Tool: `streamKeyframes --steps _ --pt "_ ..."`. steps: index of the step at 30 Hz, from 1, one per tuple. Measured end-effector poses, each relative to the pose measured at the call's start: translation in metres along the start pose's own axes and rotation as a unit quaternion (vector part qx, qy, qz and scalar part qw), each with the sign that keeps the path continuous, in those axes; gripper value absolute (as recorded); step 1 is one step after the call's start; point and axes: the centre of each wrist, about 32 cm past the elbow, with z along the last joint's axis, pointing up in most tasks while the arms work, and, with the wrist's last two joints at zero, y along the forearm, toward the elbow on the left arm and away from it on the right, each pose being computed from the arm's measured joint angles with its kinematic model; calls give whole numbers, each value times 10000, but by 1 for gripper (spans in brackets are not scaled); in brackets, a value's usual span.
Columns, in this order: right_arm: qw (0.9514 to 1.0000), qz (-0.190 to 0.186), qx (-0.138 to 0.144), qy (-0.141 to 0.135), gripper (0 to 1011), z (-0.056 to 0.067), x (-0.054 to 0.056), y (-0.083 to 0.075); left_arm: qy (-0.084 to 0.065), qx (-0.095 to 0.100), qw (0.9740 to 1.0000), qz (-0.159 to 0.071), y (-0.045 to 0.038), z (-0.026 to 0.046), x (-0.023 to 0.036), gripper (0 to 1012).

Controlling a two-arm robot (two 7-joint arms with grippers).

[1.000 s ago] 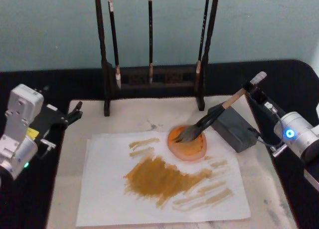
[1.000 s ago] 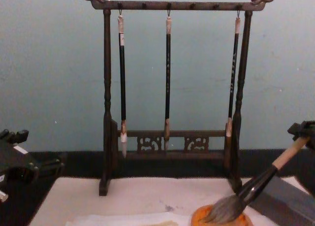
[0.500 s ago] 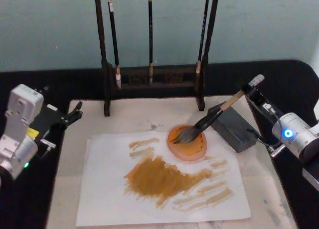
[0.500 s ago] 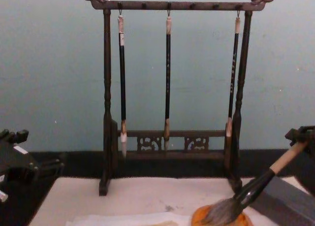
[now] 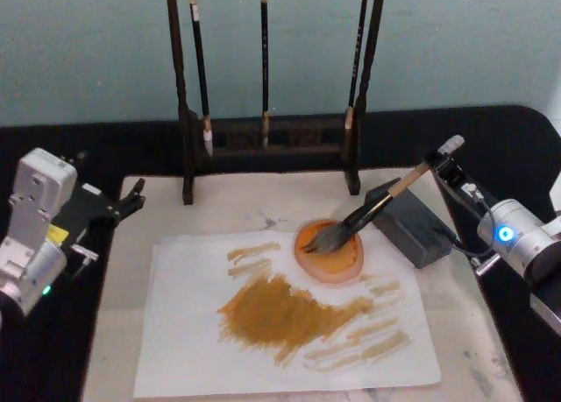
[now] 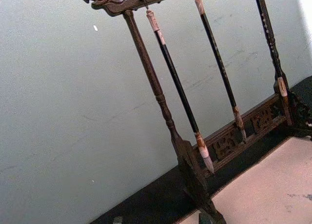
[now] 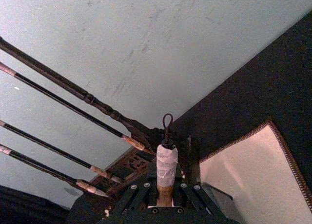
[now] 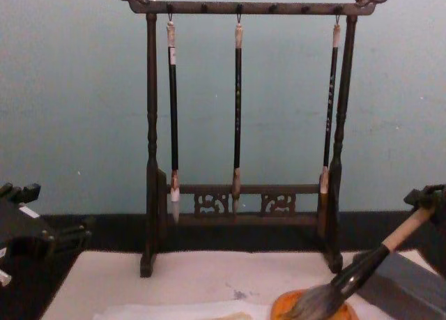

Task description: Pick up the brush from the inkstone, write on the paper, then place the brush back to its original position.

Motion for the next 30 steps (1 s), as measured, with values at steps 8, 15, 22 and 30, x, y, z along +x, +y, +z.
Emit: streamKeyframes --steps 8,15,22,30 --pt "10000 -59 12 9 171 -6 17 12 0 0 10000 0 0 0 0 1010" --pt "10000 -89 25 -23 171 -11 21 16 0 0 10000 0 0 0 0 1010" --pt "10000 -87 29 -16 171 -10 21 16 0 0 10000 0 0 0 0 1010" --pt "10000 -86 30 -13 264 -9 21 16 0 0 10000 0 0 0 0 1009"
